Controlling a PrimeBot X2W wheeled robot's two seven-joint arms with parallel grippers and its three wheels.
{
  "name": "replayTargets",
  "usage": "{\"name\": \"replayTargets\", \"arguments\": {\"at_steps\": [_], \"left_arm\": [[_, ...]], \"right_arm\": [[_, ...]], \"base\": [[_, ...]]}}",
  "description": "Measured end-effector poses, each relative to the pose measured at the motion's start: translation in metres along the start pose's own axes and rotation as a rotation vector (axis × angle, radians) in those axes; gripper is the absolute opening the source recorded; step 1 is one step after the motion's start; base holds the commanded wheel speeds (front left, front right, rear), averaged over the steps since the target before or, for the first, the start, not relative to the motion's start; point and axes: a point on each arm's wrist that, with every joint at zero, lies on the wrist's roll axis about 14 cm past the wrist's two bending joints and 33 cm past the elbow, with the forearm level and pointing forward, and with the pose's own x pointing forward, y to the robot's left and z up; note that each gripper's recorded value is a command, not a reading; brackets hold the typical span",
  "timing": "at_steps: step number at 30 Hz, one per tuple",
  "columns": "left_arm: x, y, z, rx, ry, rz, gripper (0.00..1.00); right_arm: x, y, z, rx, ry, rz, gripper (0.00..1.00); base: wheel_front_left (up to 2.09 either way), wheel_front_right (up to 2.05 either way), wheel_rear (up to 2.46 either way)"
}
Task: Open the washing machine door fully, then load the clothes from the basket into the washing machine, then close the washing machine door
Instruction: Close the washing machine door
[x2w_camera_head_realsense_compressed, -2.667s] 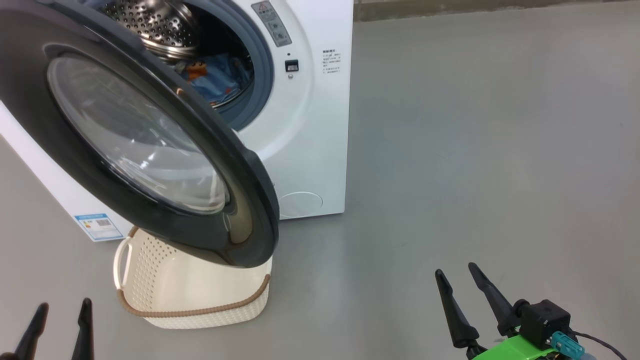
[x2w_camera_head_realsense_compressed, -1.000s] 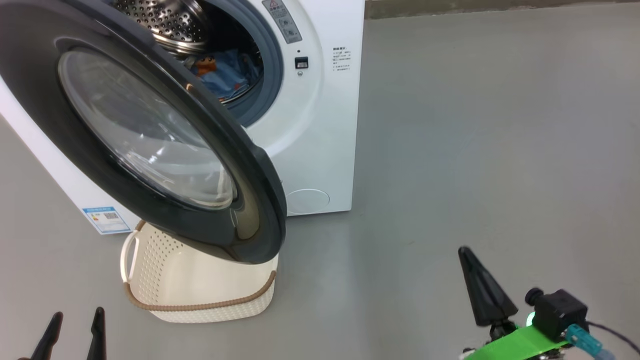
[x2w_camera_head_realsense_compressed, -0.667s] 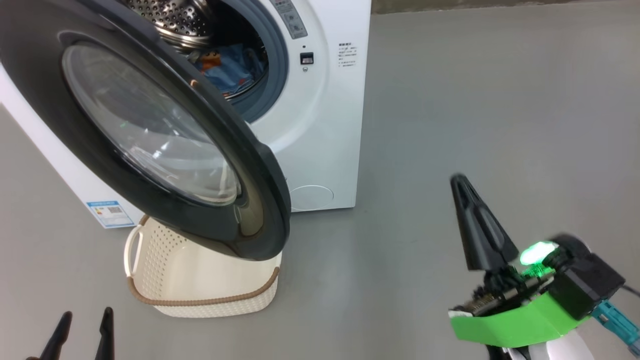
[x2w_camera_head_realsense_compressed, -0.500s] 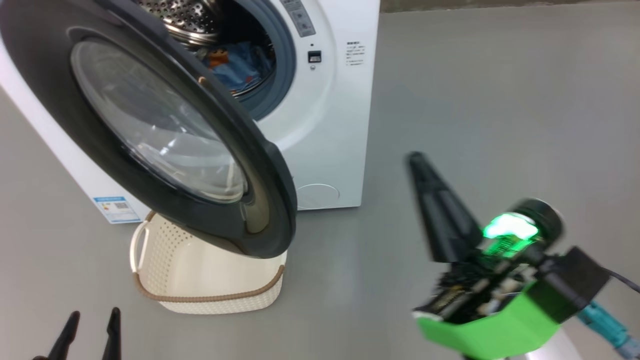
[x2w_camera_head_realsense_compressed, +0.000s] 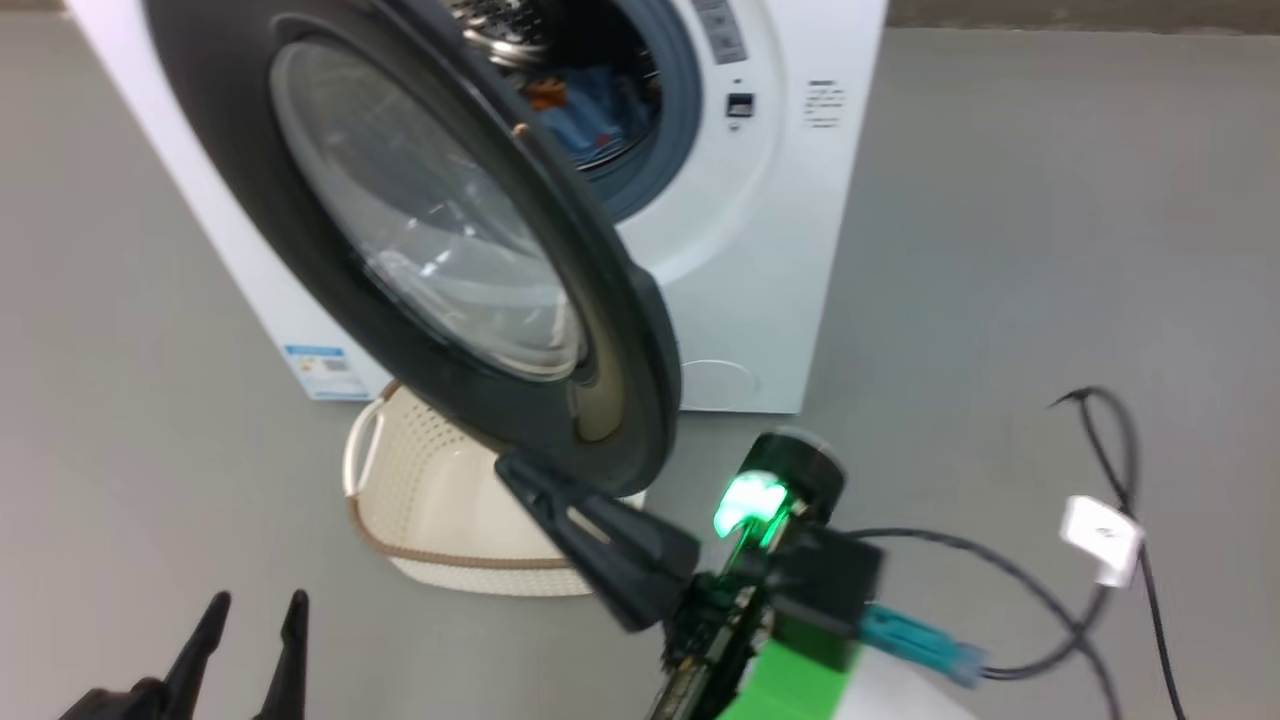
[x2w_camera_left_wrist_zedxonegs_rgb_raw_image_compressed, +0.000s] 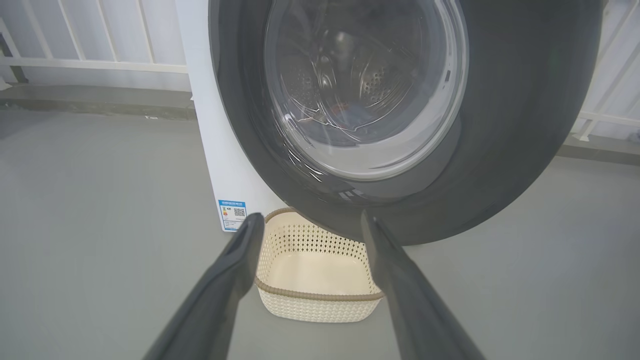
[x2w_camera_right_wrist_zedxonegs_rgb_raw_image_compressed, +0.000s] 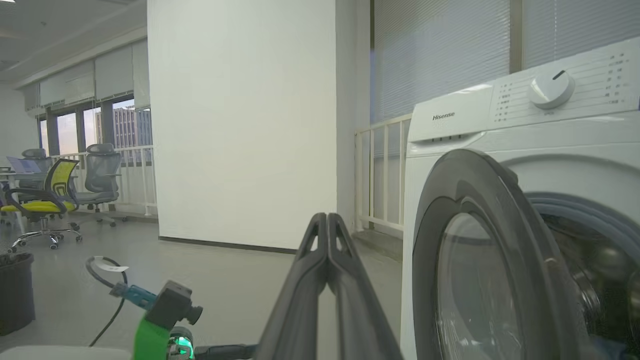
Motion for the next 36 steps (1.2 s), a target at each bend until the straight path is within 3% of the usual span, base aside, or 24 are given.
{"name": "replayTargets", "arguments": {"at_steps": [5, 11, 27, 36], "left_arm": [[0.001, 0.002, 0.003, -0.012, -0.008, 0.013, 1.00], [0.011, 0.007, 0.005, -0.024, -0.005, 0.026, 1.00], [0.045, 0.012, -0.005, -0.034, 0.035, 0.036, 1.00], [0.059, 0.011, -0.013, -0.040, 0.059, 0.028, 1.00]], "right_arm": [[-0.012, 0.008, -0.069, 0.082, 0.196, 0.022, 0.00], [-0.031, -0.016, -0.127, 0.139, 0.351, -0.044, 0.00], [-0.021, -0.112, -0.159, 0.081, 0.351, -0.200, 0.00], [-0.027, -0.176, -0.160, 0.043, 0.306, -0.353, 0.00]], "base": [[0.00, 0.00, 0.00], [0.00, 0.00, 0.00], [0.00, 0.00, 0.00], [0.00, 0.00, 0.00]]}}
